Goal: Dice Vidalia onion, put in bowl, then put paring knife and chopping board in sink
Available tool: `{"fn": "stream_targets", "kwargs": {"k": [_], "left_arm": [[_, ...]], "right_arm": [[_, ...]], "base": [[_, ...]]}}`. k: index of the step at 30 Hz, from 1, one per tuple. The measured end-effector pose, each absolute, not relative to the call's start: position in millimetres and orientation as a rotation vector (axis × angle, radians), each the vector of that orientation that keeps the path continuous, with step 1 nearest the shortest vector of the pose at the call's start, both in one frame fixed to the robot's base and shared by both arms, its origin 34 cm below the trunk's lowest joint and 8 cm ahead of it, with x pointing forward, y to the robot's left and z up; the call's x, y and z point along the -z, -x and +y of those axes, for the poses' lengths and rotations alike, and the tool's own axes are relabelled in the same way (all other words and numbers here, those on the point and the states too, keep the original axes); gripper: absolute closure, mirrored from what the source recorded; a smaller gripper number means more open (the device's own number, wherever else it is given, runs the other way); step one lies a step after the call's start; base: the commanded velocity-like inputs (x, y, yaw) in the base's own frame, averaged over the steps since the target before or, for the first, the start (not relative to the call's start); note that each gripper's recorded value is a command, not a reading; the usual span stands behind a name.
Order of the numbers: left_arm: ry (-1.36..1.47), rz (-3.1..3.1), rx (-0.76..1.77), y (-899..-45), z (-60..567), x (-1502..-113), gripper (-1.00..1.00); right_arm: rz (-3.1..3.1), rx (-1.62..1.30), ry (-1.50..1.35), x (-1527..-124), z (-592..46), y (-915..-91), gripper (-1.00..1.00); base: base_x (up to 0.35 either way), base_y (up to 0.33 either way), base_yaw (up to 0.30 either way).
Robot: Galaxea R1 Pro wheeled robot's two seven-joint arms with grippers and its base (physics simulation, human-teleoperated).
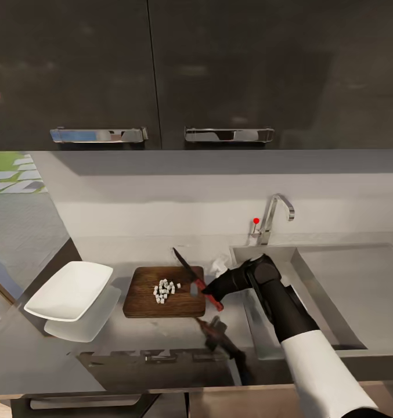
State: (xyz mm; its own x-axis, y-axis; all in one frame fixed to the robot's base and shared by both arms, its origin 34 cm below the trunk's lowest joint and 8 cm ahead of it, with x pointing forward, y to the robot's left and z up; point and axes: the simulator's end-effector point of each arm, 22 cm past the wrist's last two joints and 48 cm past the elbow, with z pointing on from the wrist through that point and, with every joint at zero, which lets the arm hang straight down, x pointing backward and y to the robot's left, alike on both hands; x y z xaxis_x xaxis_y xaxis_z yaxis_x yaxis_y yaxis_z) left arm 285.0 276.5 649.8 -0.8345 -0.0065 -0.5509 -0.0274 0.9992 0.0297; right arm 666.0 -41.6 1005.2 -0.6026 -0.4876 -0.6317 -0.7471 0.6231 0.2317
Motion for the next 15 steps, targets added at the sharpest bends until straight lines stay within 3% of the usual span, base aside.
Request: {"fn": "stream_targets", "kwargs": {"k": [4,15], "left_arm": [[0.024,2.557,-0.049,-285,276,-650,-1.00],[0.025,2.547,-0.046,-289,275,-652,-1.00]], "right_arm": [[2.337,-0.643,0.961,-1003,-51,-668,1.00],[2.351,-0.593,0.951,-1003,-73,-672,1.00]], "base": [[0.000,0.000,-0.062],[0.000,0.000,-0.207]]}}
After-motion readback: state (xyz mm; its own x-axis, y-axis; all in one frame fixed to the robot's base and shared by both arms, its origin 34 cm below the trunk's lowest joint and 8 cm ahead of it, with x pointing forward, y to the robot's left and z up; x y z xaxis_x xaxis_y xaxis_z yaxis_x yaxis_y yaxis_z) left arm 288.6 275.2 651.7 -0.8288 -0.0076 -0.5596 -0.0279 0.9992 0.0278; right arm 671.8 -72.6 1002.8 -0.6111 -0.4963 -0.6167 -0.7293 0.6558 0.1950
